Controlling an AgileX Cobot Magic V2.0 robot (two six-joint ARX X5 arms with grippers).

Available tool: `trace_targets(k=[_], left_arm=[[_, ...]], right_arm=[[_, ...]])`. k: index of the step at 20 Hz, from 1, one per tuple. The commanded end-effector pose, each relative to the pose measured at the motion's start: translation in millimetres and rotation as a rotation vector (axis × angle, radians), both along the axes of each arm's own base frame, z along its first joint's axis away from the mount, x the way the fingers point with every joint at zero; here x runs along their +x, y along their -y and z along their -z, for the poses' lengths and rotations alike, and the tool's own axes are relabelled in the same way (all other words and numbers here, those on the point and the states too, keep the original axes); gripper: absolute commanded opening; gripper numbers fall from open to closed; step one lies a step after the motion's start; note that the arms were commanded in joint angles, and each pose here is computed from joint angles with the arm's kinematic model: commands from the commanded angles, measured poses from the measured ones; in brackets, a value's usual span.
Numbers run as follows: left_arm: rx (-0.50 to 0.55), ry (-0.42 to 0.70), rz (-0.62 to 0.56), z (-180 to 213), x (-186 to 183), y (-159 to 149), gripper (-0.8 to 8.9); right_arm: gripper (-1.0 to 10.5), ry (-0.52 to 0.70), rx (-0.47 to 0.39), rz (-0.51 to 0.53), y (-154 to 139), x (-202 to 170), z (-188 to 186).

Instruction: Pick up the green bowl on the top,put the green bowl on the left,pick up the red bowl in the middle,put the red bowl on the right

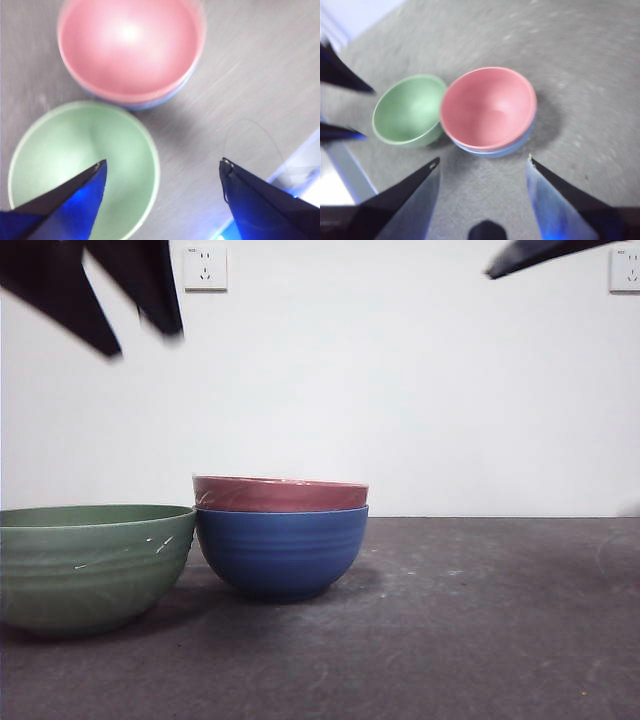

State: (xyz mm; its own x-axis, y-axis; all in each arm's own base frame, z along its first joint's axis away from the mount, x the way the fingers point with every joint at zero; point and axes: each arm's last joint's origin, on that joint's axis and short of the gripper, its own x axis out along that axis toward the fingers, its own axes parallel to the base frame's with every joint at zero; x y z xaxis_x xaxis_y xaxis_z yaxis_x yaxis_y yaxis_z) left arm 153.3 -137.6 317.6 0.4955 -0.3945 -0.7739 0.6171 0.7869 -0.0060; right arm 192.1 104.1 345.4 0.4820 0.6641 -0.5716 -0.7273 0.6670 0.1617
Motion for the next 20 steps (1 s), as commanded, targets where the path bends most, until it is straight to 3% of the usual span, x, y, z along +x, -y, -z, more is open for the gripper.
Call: trace_targets(k=[1,9,13,18,20], left_arm=[[-0.073,0.024,-0.044,-14.7,-12.0,-22.6,3.77],[-0.122,0.070,-0.307,-33.6,-60.0,-102.2,3.77],[-0.140,0.072,-0.334,-34.2,-79.0,-111.5,3.77],[-0.126,0.039,-0.341,-31.5,-84.7,-113.3,3.77],[-0.123,0.034,-0.341,-31.2,-85.0,-113.4,3.77]], right_arm=[[2.8,0.019,-0.088,-0.091,-29.0,10.7,-4.6],[2.8,-0.032,-0.317,-0.330,-134.0,39.0,18.9],[2.8,-0.062,-0.430,-0.387,-168.2,48.3,60.9],[2.8,-0.117,-0.473,-0.405,-188.5,62.9,103.5],[2.1,-0.126,-0.479,-0.404,-191.3,66.6,111.9]])
